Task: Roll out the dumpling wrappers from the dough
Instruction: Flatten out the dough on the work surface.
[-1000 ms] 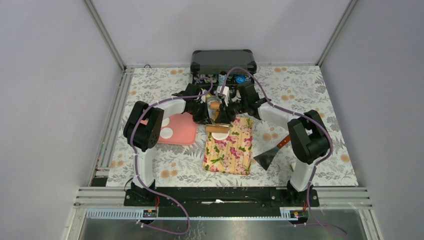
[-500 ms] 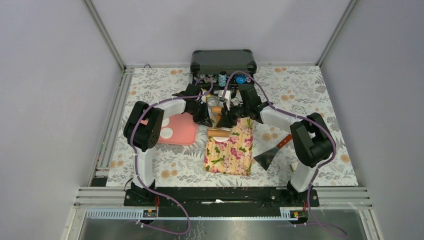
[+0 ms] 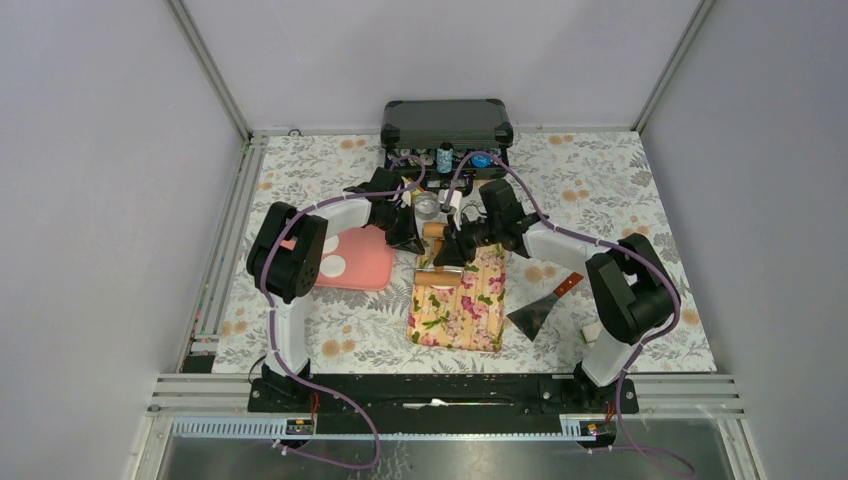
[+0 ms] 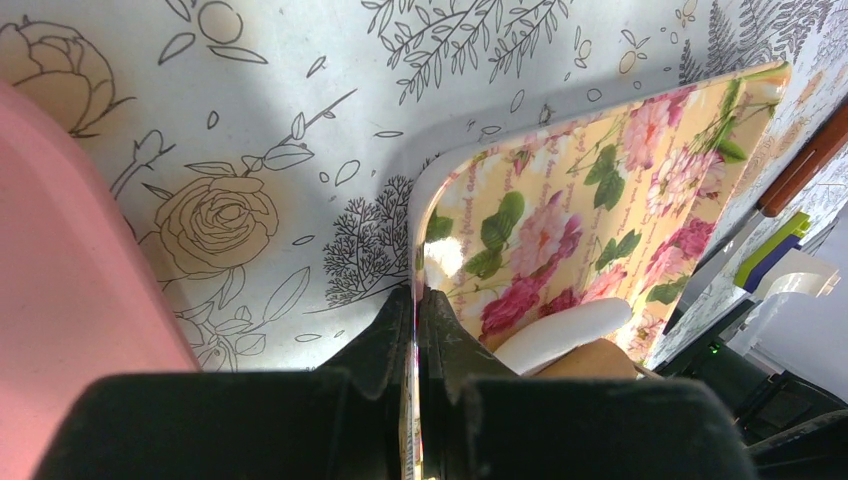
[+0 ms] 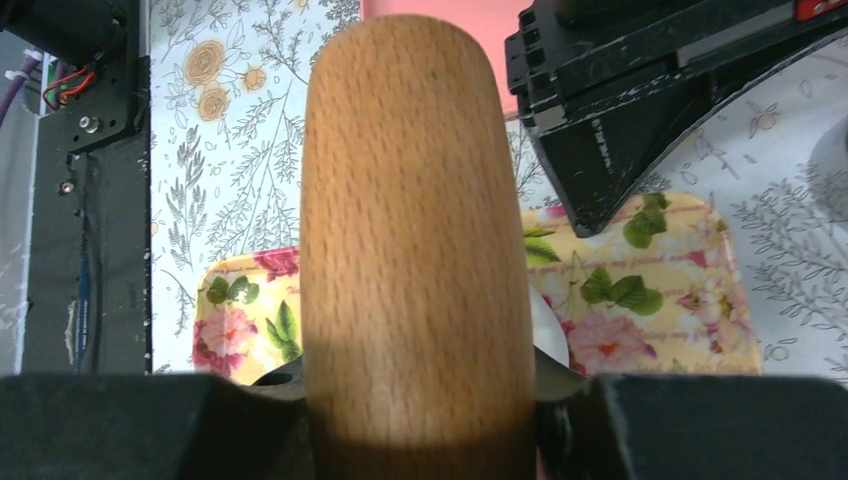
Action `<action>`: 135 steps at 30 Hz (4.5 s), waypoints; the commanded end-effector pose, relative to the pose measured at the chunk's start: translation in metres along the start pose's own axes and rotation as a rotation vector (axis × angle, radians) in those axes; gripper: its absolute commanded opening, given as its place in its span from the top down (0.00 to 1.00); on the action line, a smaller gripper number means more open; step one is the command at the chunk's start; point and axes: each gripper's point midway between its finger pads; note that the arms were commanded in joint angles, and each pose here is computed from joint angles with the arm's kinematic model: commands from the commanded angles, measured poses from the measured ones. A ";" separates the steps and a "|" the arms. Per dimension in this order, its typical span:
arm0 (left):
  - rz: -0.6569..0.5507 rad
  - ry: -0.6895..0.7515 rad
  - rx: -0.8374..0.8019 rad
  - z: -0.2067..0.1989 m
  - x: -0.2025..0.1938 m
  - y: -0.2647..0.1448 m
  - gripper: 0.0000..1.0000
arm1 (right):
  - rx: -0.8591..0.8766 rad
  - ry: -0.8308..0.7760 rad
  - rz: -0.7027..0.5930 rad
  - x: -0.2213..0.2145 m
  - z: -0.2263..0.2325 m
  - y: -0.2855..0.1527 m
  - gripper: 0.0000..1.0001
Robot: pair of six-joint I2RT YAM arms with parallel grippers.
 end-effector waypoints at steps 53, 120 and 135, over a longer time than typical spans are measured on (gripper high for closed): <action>-0.068 0.014 -0.066 -0.016 0.017 -0.020 1.00 | -0.279 0.371 0.185 -0.097 0.000 -0.002 1.00; -0.066 0.025 -0.058 -0.016 0.019 -0.020 1.00 | -0.050 -0.142 -0.236 0.084 0.024 -0.080 1.00; -0.039 0.029 -0.074 -0.016 0.015 -0.014 1.00 | 0.276 -0.491 0.025 0.038 -0.031 -0.036 1.00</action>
Point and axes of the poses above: each gripper's point midway between its finger pads, its own y axis out along the fingers, its own z axis along the line the jaws close on, x = y × z, and after that the axes turned 3 degrees about -y, right-handed
